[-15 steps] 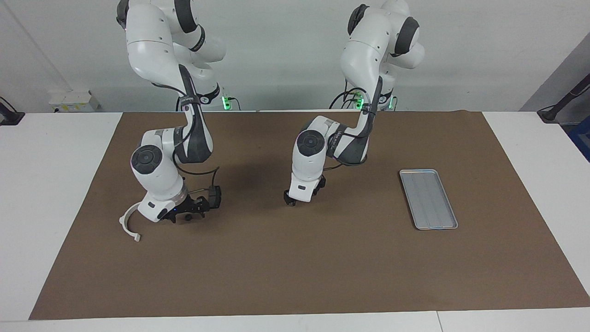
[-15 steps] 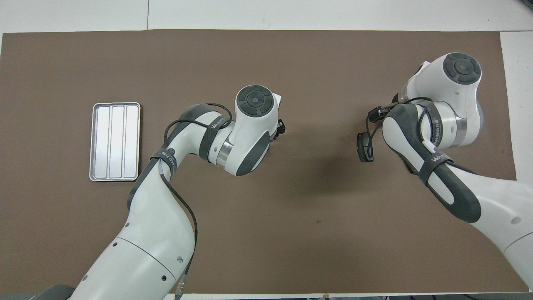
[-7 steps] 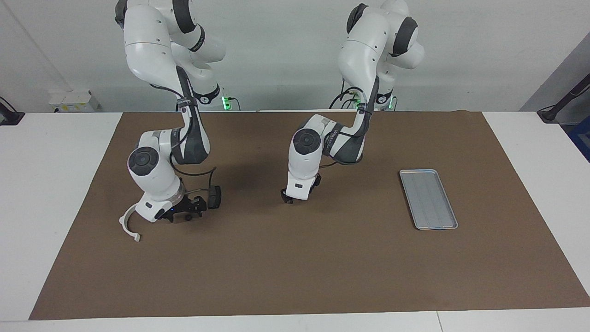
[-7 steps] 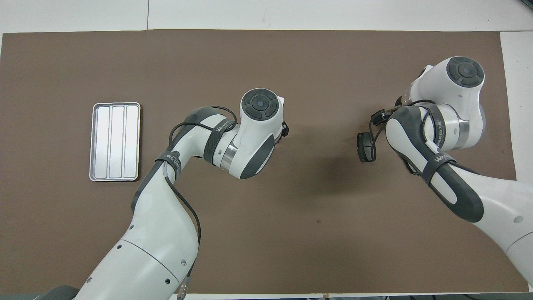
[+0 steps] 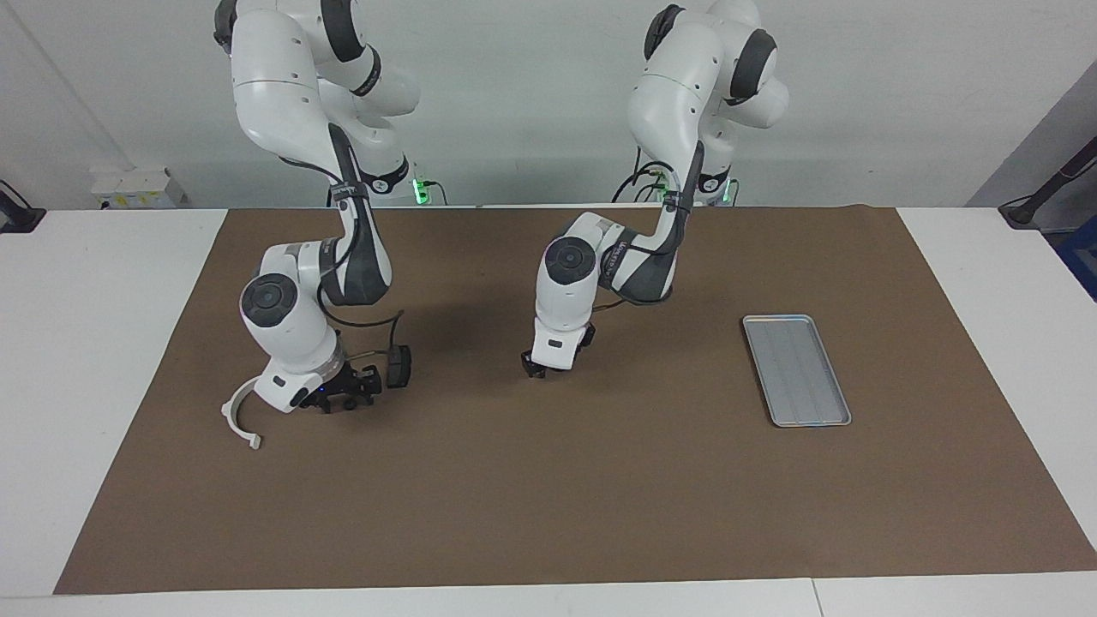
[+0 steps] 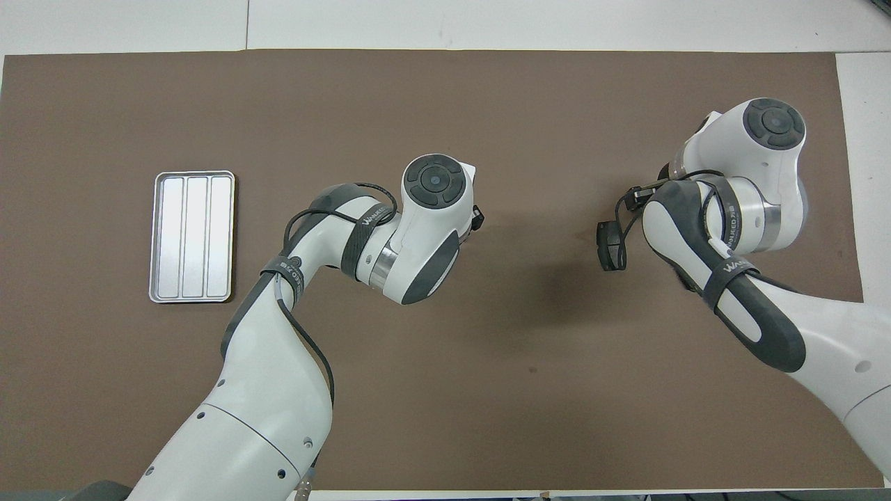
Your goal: Pick bearing gear from pile to tray
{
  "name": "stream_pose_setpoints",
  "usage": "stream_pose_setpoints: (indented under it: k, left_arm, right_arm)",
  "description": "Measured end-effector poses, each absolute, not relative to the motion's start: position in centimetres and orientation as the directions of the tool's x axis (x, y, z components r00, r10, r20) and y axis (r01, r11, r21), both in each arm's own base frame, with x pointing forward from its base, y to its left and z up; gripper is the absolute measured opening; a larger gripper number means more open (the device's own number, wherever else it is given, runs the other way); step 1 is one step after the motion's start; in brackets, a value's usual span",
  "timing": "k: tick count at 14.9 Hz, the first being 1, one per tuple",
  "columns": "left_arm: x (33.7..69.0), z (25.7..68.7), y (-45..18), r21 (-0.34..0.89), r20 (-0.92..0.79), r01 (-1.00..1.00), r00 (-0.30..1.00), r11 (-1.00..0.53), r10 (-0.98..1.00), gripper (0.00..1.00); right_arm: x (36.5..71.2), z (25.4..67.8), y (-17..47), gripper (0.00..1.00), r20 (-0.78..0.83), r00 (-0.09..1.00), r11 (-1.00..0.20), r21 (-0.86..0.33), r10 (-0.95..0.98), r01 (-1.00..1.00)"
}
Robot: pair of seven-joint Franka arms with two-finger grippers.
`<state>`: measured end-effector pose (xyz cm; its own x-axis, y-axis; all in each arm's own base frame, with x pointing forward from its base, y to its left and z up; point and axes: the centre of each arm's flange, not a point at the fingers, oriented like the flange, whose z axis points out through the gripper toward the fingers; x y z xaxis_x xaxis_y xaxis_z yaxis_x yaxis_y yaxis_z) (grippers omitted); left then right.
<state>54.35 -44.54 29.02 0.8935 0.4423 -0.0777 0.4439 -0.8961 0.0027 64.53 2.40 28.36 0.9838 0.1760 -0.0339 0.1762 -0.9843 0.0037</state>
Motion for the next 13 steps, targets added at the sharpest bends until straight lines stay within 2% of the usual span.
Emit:
stream_pose_setpoints:
  k: [1,3,4,5,7,10,13]
  left_arm:
    - [54.4,29.2,-44.5,0.006,-0.076,0.445,0.893,-0.896,0.443,0.61]
    - [54.4,29.2,-44.5,0.008,-0.075,0.446,0.893,-0.895,0.445,0.6]
    - [54.5,29.4,-44.5,0.011,-0.073,0.447,0.893,-0.895,0.445,0.53]
    - [54.5,29.5,-44.4,0.012,-0.073,0.447,0.893,-0.894,0.445,0.41]
    - [54.4,29.5,-44.3,0.013,-0.072,0.447,0.893,-0.894,0.445,0.37]
    - [54.4,29.6,-43.9,0.01,-0.071,0.439,0.896,-0.898,0.437,0.35]
    - [55.3,31.4,-40.2,0.012,-0.066,0.437,0.898,-0.9,0.435,0.35]
  right_arm:
    - [64.6,28.6,2.3,0.51,-0.029,0.984,-0.984,0.005,0.175,0.175]
    - [64.6,28.9,2.5,0.3,-0.024,0.984,-0.984,0.005,0.177,0.177]
    - [64.7,29.2,2.6,0.24,-0.018,0.984,-0.984,0.006,0.179,0.179]
    - [65.0,29.8,2.6,0.24,-0.009,0.984,-0.984,0.008,0.179,0.179]
    - [65.8,32.3,2.6,0.24,-0.001,0.984,-0.984,0.012,0.177,0.177]
    - [67.2,38.8,2.3,0.24,0.011,0.986,-0.985,0.021,0.169,0.169]
    - [68.0,44.2,1.3,0.24,0.036,0.988,-0.988,0.029,0.152,0.151]
